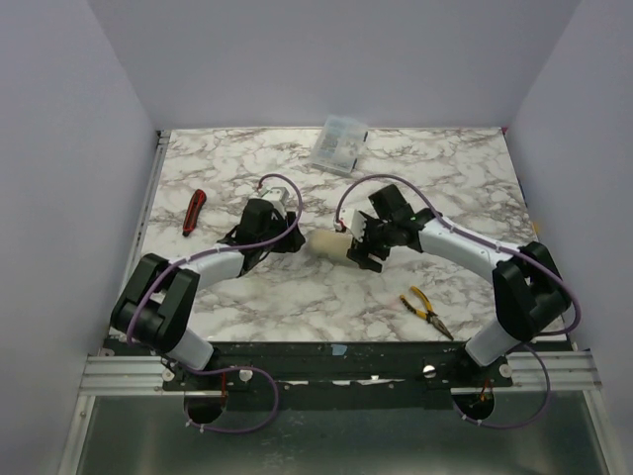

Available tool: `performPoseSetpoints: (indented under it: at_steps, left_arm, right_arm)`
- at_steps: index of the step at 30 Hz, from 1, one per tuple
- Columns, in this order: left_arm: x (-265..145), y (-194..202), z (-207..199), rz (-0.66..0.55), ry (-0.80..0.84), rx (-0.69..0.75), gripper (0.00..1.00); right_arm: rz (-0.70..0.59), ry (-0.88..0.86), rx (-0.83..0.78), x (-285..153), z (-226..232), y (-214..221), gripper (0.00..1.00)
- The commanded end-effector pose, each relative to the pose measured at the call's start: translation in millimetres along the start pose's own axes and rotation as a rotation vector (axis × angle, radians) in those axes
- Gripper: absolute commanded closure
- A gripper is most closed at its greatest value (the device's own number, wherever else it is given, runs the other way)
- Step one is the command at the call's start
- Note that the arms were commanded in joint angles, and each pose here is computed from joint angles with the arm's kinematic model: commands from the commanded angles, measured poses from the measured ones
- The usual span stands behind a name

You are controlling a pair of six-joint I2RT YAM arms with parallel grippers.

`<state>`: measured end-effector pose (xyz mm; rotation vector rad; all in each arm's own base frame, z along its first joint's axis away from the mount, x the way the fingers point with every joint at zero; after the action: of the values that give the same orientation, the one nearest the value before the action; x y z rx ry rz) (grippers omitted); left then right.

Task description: Open the umbrella

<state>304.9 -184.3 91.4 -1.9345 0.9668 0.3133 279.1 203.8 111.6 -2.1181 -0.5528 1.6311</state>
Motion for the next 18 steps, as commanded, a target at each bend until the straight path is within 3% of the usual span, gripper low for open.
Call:
performPoseSetpoints:
  at_steps: [1, 11, 18]
  left_arm:
    - [-8, 3, -3, 0.017, 0.020, -0.010, 0.50]
    - [-13, 5, -5, 0.012, 0.062, 0.056, 0.61]
    - [-11, 14, -17, 0.046, 0.148, 0.176, 0.63]
  right_arm:
    - [0.031, 0.005, -0.081, 17, 5, 11, 0.23]
    - [0.093, -0.009, -0.030, 35, 7, 25, 0.43]
    - [0.089, -0.051, -0.025, 36, 15, 28, 0.53]
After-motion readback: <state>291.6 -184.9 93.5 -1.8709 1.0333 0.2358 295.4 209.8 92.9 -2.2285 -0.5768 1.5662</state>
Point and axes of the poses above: each gripper's point midway between its finger pads, its own x axis out along the fingers, its own z axis along the line the jaws close on, y = z × x, the point moved 5 cm from there along -x, back along the fingers, and after that the axes turned 12 degrees about -x, right-handed, at the moved point
